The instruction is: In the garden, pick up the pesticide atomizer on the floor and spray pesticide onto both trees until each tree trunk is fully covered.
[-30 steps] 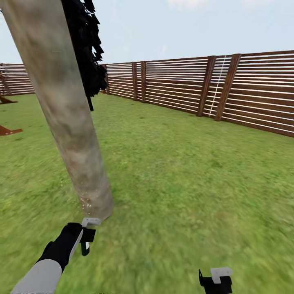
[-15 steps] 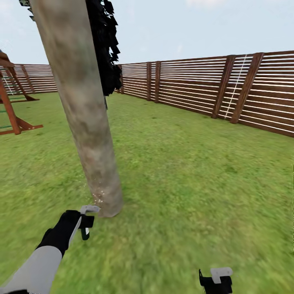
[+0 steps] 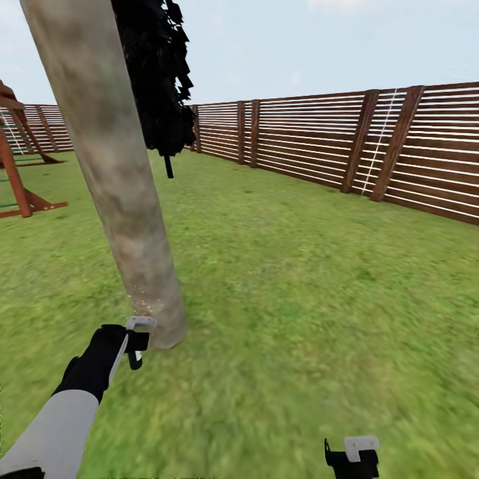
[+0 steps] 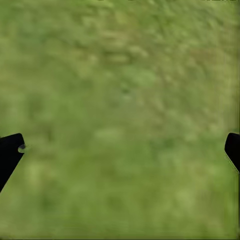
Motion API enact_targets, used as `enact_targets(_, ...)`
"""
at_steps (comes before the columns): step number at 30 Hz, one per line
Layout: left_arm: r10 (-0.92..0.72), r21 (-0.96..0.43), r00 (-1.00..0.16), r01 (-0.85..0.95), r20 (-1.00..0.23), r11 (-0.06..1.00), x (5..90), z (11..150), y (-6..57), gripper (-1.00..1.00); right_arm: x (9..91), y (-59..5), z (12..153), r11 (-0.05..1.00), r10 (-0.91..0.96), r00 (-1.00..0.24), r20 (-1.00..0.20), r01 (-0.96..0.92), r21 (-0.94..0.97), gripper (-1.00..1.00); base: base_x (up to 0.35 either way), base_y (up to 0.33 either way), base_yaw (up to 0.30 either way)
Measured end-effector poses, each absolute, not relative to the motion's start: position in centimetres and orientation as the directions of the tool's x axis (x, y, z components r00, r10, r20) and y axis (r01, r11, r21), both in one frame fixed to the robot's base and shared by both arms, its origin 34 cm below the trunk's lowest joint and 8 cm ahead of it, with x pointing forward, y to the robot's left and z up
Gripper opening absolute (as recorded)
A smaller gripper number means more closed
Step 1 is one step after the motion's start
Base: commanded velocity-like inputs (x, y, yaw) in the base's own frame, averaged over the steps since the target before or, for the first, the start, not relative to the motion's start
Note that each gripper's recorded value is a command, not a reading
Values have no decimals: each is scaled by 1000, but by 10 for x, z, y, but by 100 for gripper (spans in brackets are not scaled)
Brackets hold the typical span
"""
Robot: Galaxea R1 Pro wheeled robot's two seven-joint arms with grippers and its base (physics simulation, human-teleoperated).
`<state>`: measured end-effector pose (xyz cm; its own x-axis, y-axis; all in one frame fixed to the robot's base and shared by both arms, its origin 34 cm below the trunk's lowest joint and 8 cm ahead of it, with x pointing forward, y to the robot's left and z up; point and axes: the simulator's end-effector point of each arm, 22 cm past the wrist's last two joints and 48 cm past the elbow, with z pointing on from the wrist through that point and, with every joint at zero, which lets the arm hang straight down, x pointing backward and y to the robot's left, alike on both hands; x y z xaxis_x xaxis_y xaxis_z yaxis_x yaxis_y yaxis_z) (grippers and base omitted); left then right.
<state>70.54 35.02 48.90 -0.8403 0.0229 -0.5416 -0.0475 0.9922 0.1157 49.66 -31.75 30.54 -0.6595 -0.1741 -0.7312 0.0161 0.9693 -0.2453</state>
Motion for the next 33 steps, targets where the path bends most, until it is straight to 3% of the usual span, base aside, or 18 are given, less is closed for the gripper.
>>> enact_targets(14,3,109,-864,-60,-504,992,697,485,353,-100,497,-317,305,969,-174,-660,-731,16,-245,100,108,-108,262)
enact_targets(33,6,115,-864,-61,-503,992,695,483,354,-100,497,-316,305,970,-176,-659,-731,12,-244,100,0,-270,38)
